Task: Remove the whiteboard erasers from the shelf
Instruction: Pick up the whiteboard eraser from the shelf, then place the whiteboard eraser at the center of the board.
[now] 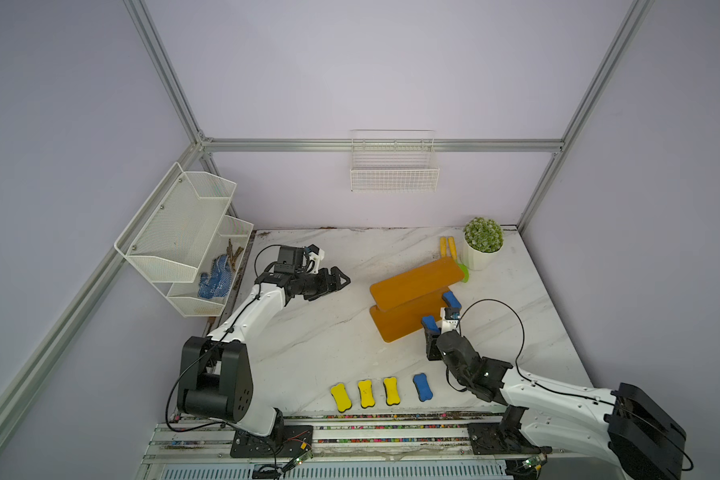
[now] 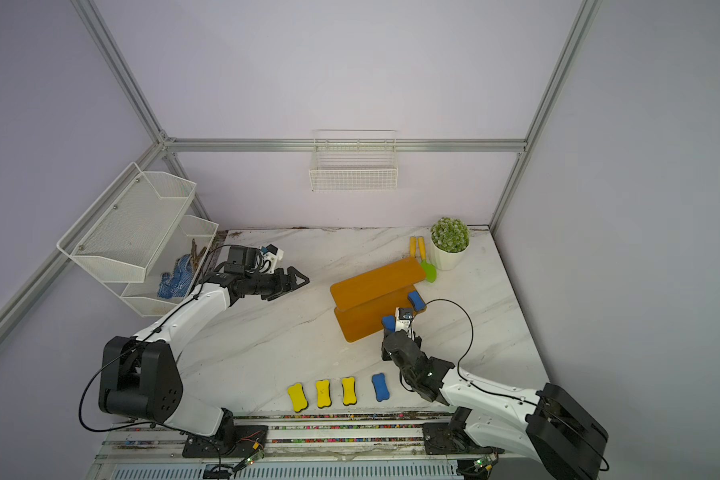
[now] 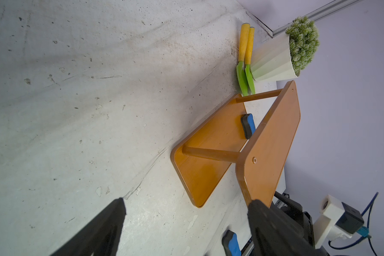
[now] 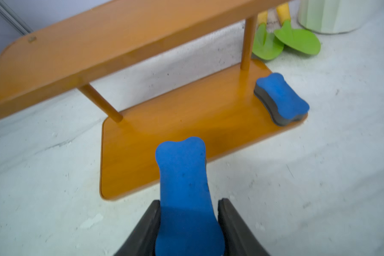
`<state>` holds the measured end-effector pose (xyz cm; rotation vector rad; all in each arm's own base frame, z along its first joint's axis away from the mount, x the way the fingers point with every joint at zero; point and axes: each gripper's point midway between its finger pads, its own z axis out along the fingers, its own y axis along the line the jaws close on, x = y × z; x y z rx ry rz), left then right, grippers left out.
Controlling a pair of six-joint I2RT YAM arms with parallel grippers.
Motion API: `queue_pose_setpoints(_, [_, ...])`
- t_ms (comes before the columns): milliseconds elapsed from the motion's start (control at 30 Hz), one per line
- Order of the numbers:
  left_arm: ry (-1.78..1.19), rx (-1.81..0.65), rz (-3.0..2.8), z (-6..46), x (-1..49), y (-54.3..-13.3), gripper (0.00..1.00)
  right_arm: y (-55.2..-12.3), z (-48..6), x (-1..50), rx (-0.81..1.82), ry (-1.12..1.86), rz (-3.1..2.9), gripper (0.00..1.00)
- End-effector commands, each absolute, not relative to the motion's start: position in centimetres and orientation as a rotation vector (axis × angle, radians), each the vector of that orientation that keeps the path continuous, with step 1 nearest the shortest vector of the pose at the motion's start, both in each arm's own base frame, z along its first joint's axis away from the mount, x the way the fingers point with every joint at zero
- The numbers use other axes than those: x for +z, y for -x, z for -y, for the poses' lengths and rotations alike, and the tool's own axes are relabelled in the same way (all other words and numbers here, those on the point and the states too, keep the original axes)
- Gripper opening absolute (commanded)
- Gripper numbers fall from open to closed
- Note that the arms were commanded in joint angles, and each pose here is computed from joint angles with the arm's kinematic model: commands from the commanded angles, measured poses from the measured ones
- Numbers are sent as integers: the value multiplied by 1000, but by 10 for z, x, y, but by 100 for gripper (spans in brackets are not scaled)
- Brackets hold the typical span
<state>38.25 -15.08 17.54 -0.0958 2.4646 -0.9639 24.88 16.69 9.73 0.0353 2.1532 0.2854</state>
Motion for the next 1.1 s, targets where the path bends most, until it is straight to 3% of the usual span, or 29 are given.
queue_pose_setpoints(0, [49, -992, -2407, 155, 195, -382, 90, -209, -127, 66, 99, -128, -2298, 44])
queue_pose_setpoints(533, [45, -1020, -2388, 157, 201, -381, 90, -130, -122, 58, 57, -119, -2510, 47])
queue_pose_setpoints(1067, [45, -1016, -2380, 156, 203, -381, 90, -128, -134, 62, 82, -107, -2474, 53])
